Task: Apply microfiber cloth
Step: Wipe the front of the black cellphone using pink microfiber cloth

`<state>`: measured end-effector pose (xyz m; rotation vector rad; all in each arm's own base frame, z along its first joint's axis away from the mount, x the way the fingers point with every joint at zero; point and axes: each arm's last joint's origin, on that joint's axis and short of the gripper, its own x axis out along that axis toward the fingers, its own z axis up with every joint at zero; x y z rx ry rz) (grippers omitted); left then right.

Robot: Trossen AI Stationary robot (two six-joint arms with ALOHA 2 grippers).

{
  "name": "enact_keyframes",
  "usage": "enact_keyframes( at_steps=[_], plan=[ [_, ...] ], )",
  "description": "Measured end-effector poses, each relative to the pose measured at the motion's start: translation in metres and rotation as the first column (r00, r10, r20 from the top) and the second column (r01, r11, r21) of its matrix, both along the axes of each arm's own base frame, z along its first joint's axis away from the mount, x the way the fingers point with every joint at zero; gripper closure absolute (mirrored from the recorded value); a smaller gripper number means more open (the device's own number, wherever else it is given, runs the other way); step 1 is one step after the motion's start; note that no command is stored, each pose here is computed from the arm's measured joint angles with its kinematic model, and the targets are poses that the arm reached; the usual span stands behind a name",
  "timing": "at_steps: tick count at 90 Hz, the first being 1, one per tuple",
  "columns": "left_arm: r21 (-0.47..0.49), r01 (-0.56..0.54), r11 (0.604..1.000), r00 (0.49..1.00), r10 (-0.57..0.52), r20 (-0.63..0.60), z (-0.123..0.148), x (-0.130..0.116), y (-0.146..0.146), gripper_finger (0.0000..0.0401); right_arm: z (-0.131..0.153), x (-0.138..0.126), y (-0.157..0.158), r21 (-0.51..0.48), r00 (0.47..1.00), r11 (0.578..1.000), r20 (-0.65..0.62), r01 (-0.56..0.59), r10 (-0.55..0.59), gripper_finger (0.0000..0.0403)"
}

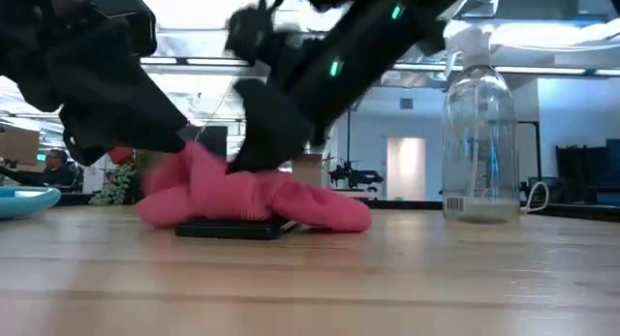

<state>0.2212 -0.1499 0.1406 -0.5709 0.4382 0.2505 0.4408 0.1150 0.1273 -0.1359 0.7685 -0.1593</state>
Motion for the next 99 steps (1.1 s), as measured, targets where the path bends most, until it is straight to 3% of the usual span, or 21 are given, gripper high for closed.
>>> enact_keyframes(
  at_steps=[19,36,46,59,73,85,99],
  plan=[
    [0.008,-0.004,1.0,1.0,0.003,0.009,0.0,-0.002,-0.003,0.0295,-0.015,0.002,0.002,-0.013,0.999,1.0,-0.021,0.028,-0.028,0.0403],
    [-0.009,0.008,1.0,1.0,-0.008,0.028,0.002,-0.003,-0.006,0.0295,0.012,-0.008,0.011,-0.09,0.998,0.994,0.017,0.059,-0.057,0.0403],
    [-0.013,0.018,1.0,0.999,-0.018,0.044,0.004,-0.003,-0.008,0.0295,0.027,-0.007,0.015,-0.058,0.997,0.997,0.071,0.046,-0.041,0.0403],
    [-0.004,0.014,1.0,0.998,-0.014,0.055,0.005,-0.003,-0.008,0.0295,-0.001,-0.005,0.015,-0.014,1.0,1.0,-0.003,-0.011,0.011,0.0403],
    [0.0,0.004,1.0,0.998,-0.004,0.061,0.005,-0.003,-0.008,0.0295,-0.012,-0.002,0.006,-0.057,0.994,0.992,0.005,0.109,-0.109,0.0403],
    [0.0,0.009,1.0,0.998,-0.009,0.061,0.005,-0.003,-0.009,0.0295,-0.009,-0.007,-0.001,-0.127,0.969,0.961,0.024,0.246,-0.245,0.0403],
    [-0.001,0.01,1.0,0.998,-0.01,0.062,0.005,-0.004,-0.01,0.0295,-0.004,-0.012,-0.007,-0.118,0.947,0.939,0.015,0.322,-0.322,0.0403]
  ],
)
